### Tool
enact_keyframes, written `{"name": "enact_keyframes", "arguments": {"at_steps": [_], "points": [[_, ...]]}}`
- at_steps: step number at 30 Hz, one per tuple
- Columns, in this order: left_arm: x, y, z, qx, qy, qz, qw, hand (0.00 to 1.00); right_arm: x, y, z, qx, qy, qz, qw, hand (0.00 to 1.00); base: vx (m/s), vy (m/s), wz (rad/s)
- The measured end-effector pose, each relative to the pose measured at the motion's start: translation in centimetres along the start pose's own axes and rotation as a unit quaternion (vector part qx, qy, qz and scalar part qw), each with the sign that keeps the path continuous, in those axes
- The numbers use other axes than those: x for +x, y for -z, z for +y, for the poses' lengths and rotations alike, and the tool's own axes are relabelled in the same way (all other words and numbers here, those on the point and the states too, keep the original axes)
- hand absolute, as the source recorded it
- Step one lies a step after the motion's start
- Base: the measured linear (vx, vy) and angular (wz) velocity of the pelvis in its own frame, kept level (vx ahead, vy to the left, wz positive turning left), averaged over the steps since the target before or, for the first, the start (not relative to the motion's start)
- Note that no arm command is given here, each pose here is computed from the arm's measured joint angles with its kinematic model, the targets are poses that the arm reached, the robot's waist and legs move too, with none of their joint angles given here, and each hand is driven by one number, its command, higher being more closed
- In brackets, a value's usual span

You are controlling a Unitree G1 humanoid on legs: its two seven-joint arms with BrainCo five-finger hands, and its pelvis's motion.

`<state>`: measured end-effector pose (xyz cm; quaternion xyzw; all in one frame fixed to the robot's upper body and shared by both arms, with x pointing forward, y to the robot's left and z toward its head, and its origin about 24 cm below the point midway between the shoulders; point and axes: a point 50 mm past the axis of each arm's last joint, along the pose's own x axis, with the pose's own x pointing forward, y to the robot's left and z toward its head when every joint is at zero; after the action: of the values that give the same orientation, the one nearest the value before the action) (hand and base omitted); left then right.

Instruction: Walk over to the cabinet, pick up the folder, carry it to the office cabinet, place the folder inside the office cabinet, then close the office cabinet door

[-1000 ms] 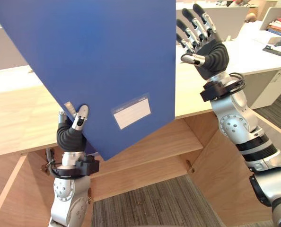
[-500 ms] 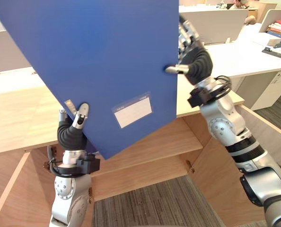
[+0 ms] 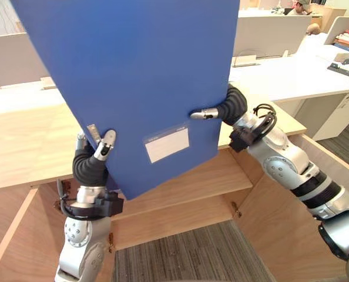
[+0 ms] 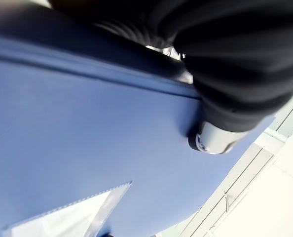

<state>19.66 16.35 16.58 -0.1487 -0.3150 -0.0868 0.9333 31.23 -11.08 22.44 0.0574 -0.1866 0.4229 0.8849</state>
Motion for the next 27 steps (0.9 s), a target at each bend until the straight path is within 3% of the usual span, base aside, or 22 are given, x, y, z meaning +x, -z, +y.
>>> {"name": "enact_keyframes", "arguments": {"at_steps": [4,5,13,15,18,20,22,23,25,27], "points": [[-0.1,0.1,0.0,-0.009,0.003,0.007,1.0,1.0,-0.2,0.2,0.0,0.004,-0.006,0.013,1.0,1.0,0.0,0.0,0.0],[-0.1,0.2,0.0,-0.019,0.003,0.011,1.0,0.0,-0.2,0.2,0.0,0.001,-0.008,0.015,1.0,1.0,0.0,0.0,0.0],[-0.9,1.9,-0.6,-0.132,0.069,0.079,0.986,0.0,-1.2,0.6,-0.8,-0.002,-0.001,0.061,0.998,1.0,0.0,0.0,0.0],[-1.8,4.2,-0.6,-0.177,0.089,0.148,0.969,0.0,-2.1,1.3,-1.4,-0.01,0.01,0.095,0.995,1.0,0.0,0.0,0.0],[-5.4,7.8,-0.4,-0.208,0.133,0.295,0.923,0.0,-3.7,2.4,-2.0,-0.039,0.007,0.171,0.984,1.0,0.0,0.0,-0.03],[-10.6,9.8,-0.7,-0.206,0.199,0.45,0.846,0.0,-4.3,2.8,-0.9,-0.093,-0.054,0.217,0.97,1.0,0.01,0.001,-0.25],[-15.5,10.7,-1.4,-0.201,0.26,0.547,0.77,0.0,-2.8,1.0,3.1,-0.158,-0.145,0.155,0.964,1.0,0.02,-0.003,-0.35],[-17.0,11.4,-1.6,-0.192,0.278,0.575,0.745,0.0,-2.4,-0.3,4.9,-0.185,-0.172,0.096,0.963,1.0,0.0,-0.009,-0.25],[-18.8,13.2,-1.0,-0.165,0.272,0.612,0.724,0.0,-1.8,-3.3,7.8,-0.211,-0.195,-0.042,0.957,1.0,-0.01,-0.005,-0.22],[-19.8,15.7,1.1,-0.102,0.211,0.643,0.729,0.0,-1.6,-6.0,9.9,-0.259,-0.189,-0.171,0.932,1.0,-0.01,-0.005,-0.13]]}}
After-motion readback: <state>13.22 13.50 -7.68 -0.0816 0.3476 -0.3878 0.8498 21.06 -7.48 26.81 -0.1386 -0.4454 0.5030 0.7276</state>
